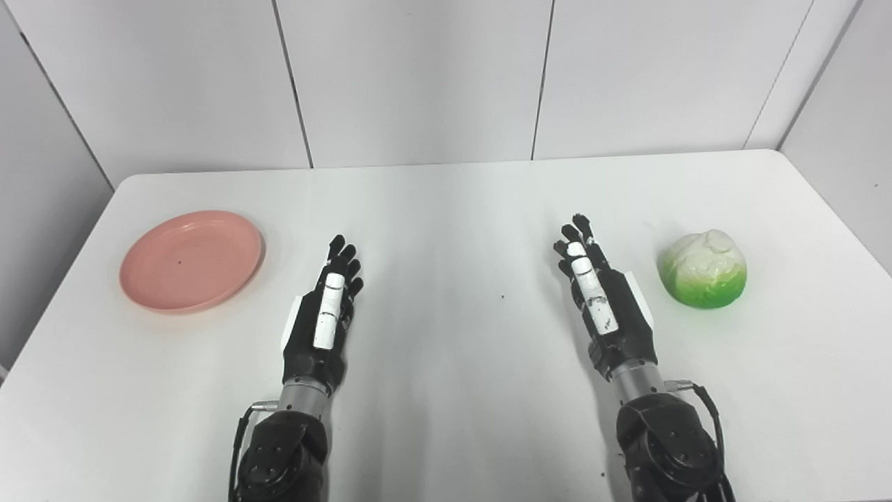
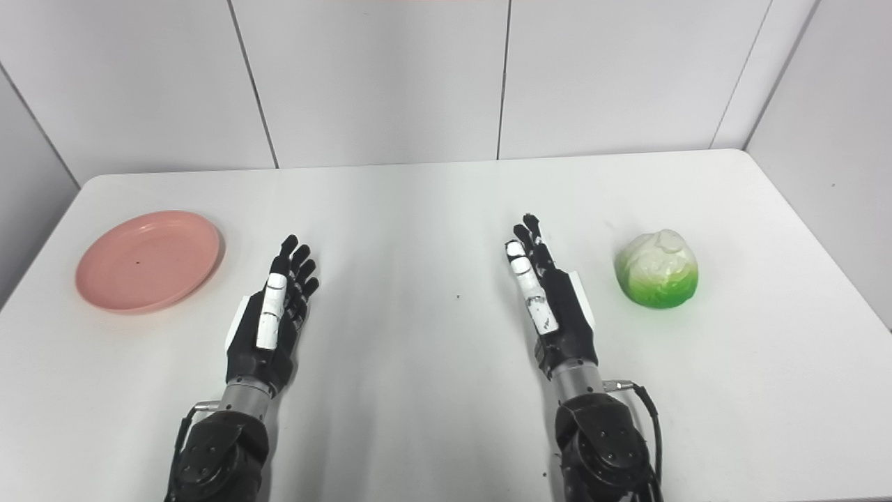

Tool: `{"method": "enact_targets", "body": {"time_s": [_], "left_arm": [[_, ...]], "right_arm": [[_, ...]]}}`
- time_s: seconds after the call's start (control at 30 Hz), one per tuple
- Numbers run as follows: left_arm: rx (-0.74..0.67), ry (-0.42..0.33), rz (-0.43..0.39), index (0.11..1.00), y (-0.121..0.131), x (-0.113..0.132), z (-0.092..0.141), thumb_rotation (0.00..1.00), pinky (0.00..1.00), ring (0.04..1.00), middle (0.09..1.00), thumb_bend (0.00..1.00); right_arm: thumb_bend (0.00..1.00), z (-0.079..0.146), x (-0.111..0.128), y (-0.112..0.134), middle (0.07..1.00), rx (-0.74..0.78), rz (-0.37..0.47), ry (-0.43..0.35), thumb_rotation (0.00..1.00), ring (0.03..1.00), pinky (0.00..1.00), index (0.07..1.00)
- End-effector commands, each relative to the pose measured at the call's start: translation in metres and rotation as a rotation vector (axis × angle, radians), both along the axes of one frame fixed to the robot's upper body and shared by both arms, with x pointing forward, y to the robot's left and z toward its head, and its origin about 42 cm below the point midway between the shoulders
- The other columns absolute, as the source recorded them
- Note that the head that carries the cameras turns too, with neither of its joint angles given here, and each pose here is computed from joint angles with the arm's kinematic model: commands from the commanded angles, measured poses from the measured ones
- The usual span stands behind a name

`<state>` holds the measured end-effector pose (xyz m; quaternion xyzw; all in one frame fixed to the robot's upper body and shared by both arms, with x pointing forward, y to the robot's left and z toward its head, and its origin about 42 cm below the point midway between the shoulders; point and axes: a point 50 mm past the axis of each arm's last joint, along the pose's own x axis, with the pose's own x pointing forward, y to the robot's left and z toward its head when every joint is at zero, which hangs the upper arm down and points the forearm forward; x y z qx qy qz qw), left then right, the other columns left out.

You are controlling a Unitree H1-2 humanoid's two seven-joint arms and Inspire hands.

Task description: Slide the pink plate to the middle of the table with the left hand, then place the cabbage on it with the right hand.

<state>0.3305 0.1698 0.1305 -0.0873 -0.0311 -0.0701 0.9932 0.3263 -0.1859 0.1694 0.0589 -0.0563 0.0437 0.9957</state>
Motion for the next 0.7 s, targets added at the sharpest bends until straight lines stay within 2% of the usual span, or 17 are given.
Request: {"method": "enact_targets", "body": {"time_s": [0.0,0.23,0.37,0.53,0.67], "left_arm": [[0.003,-0.079,-0.037,1.000,-0.0044,0.0148,0.0223,0.93,1.00,1.000,1.000,0.74],[0.030,-0.075,-0.042,1.000,-0.0011,0.0187,0.0203,0.93,1.00,1.000,1.000,0.74],[-0.005,-0.089,-0.009,1.000,-0.0027,0.0181,0.0179,0.87,1.00,1.000,1.000,0.75],[0.055,-0.072,-0.046,1.000,-0.0006,0.0177,0.0202,0.93,1.00,1.000,1.000,0.75],[0.055,-0.074,-0.060,1.000,-0.0004,0.0206,0.0181,0.93,1.00,1.000,1.000,0.76]], "right_arm": [[0.65,0.0164,0.0099,0.0053,0.961,0.019,0.009,-0.059,0.81,0.952,1.00,0.985],[0.66,0.0101,0.0106,0.0037,0.982,-0.004,0.015,-0.059,0.85,0.974,1.00,1.000],[0.59,0.0106,0.0088,0.0021,0.983,-0.026,0.024,-0.080,0.86,0.963,0.98,1.000],[0.61,0.0101,0.0085,0.0020,0.973,-0.020,0.021,-0.063,0.86,0.954,0.99,1.000],[0.63,0.0076,0.0099,0.0018,0.974,-0.004,0.024,-0.049,0.83,0.965,1.00,0.999]]}}
